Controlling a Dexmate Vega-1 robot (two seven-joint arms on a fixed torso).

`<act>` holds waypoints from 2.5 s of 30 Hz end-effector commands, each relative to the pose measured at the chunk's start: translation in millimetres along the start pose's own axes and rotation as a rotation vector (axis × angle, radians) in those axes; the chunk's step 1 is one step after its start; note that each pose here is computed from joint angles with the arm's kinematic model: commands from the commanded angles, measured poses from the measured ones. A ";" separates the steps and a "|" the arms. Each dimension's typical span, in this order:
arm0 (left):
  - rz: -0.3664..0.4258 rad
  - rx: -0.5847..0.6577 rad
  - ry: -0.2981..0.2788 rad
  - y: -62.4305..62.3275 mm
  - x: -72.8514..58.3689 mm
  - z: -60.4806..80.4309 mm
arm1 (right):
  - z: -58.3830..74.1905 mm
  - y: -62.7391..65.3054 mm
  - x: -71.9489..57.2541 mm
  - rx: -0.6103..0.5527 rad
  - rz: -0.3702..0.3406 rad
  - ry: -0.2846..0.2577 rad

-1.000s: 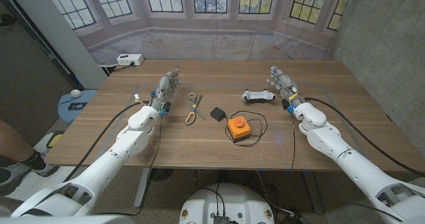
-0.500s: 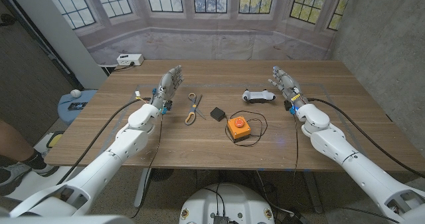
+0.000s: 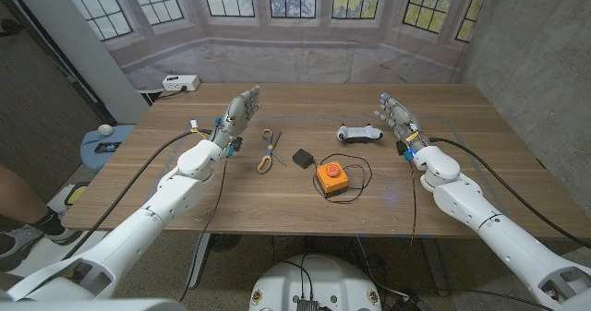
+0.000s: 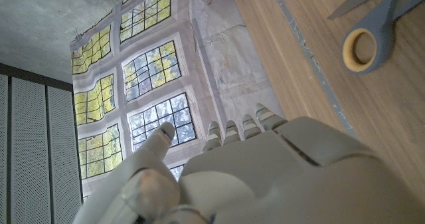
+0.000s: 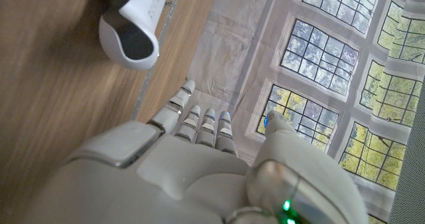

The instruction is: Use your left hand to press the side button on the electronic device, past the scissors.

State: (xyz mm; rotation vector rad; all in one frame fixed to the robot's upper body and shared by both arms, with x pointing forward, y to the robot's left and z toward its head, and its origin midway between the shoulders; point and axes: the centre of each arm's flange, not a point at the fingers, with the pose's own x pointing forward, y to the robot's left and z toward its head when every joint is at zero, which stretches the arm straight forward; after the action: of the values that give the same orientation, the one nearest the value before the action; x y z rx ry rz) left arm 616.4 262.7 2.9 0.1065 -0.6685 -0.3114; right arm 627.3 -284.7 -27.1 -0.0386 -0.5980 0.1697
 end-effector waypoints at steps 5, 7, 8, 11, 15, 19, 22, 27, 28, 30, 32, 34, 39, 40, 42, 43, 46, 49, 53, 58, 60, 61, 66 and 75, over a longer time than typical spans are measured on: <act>-0.053 0.124 -0.036 -17.1 -3.8 26.6 | -5.7 -6.3 1.7 -0.010 -0.005 0.016; -0.060 0.129 -0.043 -19.3 -5.3 30.0 | -6.6 -6.6 2.1 -0.013 -0.006 0.019; -0.062 0.133 -0.046 -20.1 -6.5 31.6 | -6.9 -6.7 2.2 -0.015 -0.005 0.020; -0.078 0.151 -0.050 -23.1 -10.8 37.6 | -7.8 -6.8 3.0 -0.012 -0.006 0.019; -0.095 0.164 -0.044 -24.1 -13.1 39.3 | -8.8 -5.1 4.9 -0.003 0.001 0.015; -0.122 0.192 -0.047 -26.1 -16.0 41.1 | -7.9 -3.4 5.9 -0.008 0.005 0.014; -0.160 0.261 -0.047 -29.3 -18.6 44.8 | -7.7 -3.0 5.7 -0.006 -0.008 0.015; -0.214 0.363 -0.052 -35.1 -23.1 52.2 | -7.8 -2.2 4.3 -0.012 -0.012 0.016; -0.217 0.371 -0.055 -36.1 -23.8 53.1 | -7.7 -2.0 4.0 -0.013 -0.013 0.016; -0.227 0.374 -0.059 -37.2 -24.5 53.7 | -7.6 -1.5 3.5 -0.015 -0.014 0.016; -0.233 0.380 -0.065 -38.7 -25.5 54.0 | -7.3 -0.9 2.7 -0.016 -0.014 0.016; -0.245 0.405 -0.071 -40.7 -26.5 55.1 | -7.0 -0.4 1.8 -0.018 -0.014 0.016; -0.288 0.464 -0.075 -46.4 -27.7 57.1 | -6.5 0.2 0.1 -0.021 -0.016 0.014; -0.297 0.469 -0.077 -47.4 -27.8 57.2 | -6.4 0.3 -0.2 -0.022 -0.017 0.013; -0.314 0.497 -0.079 -49.8 -28.3 58.7 | -6.2 0.2 -0.9 -0.021 -0.019 0.011; -0.318 0.520 -0.076 -51.1 -28.5 59.9 | -6.2 0.1 -1.2 -0.022 -0.019 0.010; -0.328 0.534 -0.076 -52.7 -28.6 60.7 | -6.5 -0.3 -2.2 -0.027 -0.020 0.008; -0.344 0.571 -0.084 -56.2 -28.6 63.2 | -6.9 -0.9 -2.6 -0.030 -0.019 0.011; -0.377 0.559 -0.098 -62.4 -27.8 64.8 | -6.9 -2.1 -3.7 -0.031 -0.032 0.003; -0.413 0.564 -0.108 -69.7 -27.1 63.5 | -8.5 -4.3 -4.9 -0.035 -0.038 0.001; -0.428 0.568 -0.115 -72.8 -27.7 64.1 | -8.5 -5.4 -5.2 -0.039 -0.041 0.001; -0.438 0.567 -0.117 -74.0 -28.0 63.8 | -8.5 -6.0 -5.5 -0.037 -0.046 -0.001; -0.494 0.590 -0.120 -78.3 -29.9 64.1 | -9.6 -8.7 -6.0 -0.041 -0.055 -0.001; -0.579 0.656 -0.151 -90.9 -31.1 67.6 | -8.8 -8.0 -6.3 -0.049 -0.055 0.003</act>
State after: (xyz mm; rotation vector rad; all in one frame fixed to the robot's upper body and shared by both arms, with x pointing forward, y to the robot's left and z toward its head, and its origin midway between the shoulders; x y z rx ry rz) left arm 535.9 200.9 22.2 0.8136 -0.8358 -0.5665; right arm 628.9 -292.3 -36.6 -0.0617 -0.6015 0.1109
